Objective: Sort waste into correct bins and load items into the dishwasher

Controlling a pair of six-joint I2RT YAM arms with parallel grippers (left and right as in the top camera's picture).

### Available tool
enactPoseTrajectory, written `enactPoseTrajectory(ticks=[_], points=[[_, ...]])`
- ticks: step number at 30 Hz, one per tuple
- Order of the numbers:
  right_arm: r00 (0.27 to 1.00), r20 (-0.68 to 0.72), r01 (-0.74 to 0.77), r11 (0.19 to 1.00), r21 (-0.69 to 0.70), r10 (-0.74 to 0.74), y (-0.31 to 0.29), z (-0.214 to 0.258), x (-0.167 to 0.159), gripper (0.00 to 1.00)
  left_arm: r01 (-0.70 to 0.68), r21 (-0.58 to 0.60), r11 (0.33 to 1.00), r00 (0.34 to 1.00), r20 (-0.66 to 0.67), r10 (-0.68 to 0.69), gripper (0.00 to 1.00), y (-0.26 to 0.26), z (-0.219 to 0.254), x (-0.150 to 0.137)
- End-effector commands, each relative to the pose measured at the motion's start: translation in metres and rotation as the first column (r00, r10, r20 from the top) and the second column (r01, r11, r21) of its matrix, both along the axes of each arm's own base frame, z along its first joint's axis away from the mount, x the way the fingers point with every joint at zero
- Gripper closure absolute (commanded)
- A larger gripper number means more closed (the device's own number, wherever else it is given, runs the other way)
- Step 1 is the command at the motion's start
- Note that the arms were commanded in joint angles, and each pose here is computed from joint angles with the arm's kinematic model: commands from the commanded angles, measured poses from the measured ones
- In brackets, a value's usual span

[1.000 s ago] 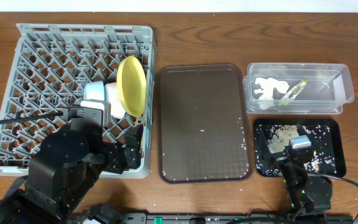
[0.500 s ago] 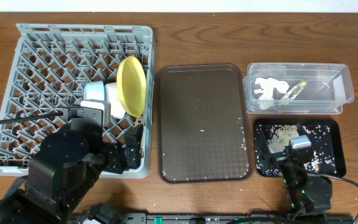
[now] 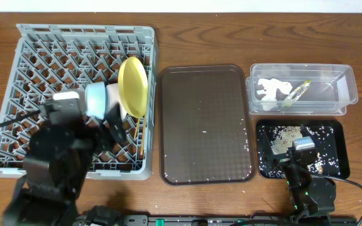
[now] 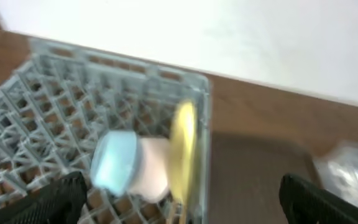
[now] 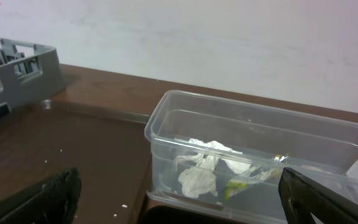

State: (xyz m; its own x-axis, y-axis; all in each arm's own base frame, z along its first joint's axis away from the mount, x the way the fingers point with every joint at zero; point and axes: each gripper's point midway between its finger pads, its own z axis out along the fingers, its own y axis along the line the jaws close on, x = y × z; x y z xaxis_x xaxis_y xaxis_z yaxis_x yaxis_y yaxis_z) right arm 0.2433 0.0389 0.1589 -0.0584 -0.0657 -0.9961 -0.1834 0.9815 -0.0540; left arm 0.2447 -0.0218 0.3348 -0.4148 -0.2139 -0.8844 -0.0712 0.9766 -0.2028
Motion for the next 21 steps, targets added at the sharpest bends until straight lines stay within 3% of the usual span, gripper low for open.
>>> enactPoseTrajectory(ticks=[1, 11, 21], points=[[1.0, 0.002, 0.016, 1.0, -0.009, -0.016, -0.004, -0.001, 0.0, 0.01, -0.017, -0.05, 0.999, 1.0, 0.021, 0.018, 0.01, 0.012, -0.042, 0.009], [1.0, 0.002, 0.016, 1.0, -0.009, -0.016, -0.004, -0.001, 0.0, 0.01, -0.12, -0.08, 0.99, 0.939, 0.314, 0.139, 0.0, 0.041, -0.098, -0.013], [1.0, 0.002, 0.016, 1.0, -0.009, -0.016, -0.004, -0.001, 0.0, 0.01, -0.168, -0.094, 0.981, 0.919, 0.345, 0.191, 0.0, 0.052, -0.137, -0.015]])
